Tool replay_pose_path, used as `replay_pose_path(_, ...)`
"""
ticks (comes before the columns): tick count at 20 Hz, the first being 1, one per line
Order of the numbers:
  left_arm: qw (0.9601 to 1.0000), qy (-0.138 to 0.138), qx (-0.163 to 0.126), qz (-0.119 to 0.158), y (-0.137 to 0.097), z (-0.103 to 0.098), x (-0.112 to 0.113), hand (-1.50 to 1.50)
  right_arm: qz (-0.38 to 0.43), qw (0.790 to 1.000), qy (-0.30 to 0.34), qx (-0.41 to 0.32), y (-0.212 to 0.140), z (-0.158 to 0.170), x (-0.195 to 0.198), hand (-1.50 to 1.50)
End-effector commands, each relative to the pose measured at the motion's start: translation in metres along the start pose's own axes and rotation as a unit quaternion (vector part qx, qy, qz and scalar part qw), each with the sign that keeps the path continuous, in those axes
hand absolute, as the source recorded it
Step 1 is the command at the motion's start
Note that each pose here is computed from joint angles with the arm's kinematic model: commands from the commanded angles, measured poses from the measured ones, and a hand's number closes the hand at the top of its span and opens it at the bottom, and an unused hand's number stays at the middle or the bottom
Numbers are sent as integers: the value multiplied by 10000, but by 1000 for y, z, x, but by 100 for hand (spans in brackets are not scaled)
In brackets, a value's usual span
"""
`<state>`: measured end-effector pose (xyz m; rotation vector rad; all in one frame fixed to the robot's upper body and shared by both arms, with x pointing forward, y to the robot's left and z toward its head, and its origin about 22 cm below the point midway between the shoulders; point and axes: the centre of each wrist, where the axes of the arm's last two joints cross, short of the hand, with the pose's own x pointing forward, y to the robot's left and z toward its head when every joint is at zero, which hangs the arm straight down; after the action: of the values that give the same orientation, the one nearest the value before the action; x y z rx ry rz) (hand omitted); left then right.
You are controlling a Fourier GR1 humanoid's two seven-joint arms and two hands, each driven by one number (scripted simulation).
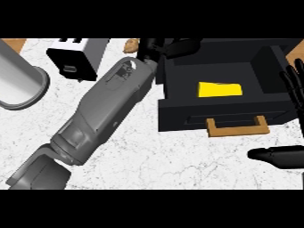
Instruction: Pick up the cup, place it into the drawer and close the drawer
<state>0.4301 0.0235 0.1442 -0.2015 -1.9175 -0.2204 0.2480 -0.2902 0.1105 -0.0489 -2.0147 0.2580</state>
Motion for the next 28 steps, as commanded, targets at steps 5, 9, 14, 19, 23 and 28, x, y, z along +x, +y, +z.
replay_pose_path(5, 9960, 451, -36, -774, -6, 12, -23, 150, -62, 9998, -108, 174, 4, 1, 1, -150)
replay_pose_path(9, 9918, 718, -307, -1008, -14, 11, -18, -150, -25, 9997, -41, 240, 9, -3, 9, -150)
replay_pose_path(14, 9857, 718, -272, -1502, -17, 24, -34, -150, -14, 9996, -168, 230, -1, -15, 15, -150)
replay_pose_path(19, 9928, 274, -89, -1159, -33, 27, -22, -150, -456, 9986, -197, 197, -7, -6, 10, -150)
replay_pose_path(23, 9973, -42, -92, -721, -30, 14, -7, -150, -1004, 9923, -315, 651, 1, -2, 13, -150)
replay_pose_path(28, 9982, -244, 57, -547, -38, 19, -3, -150, -550, 9932, -311, 976, 8, 6, 18, 150)
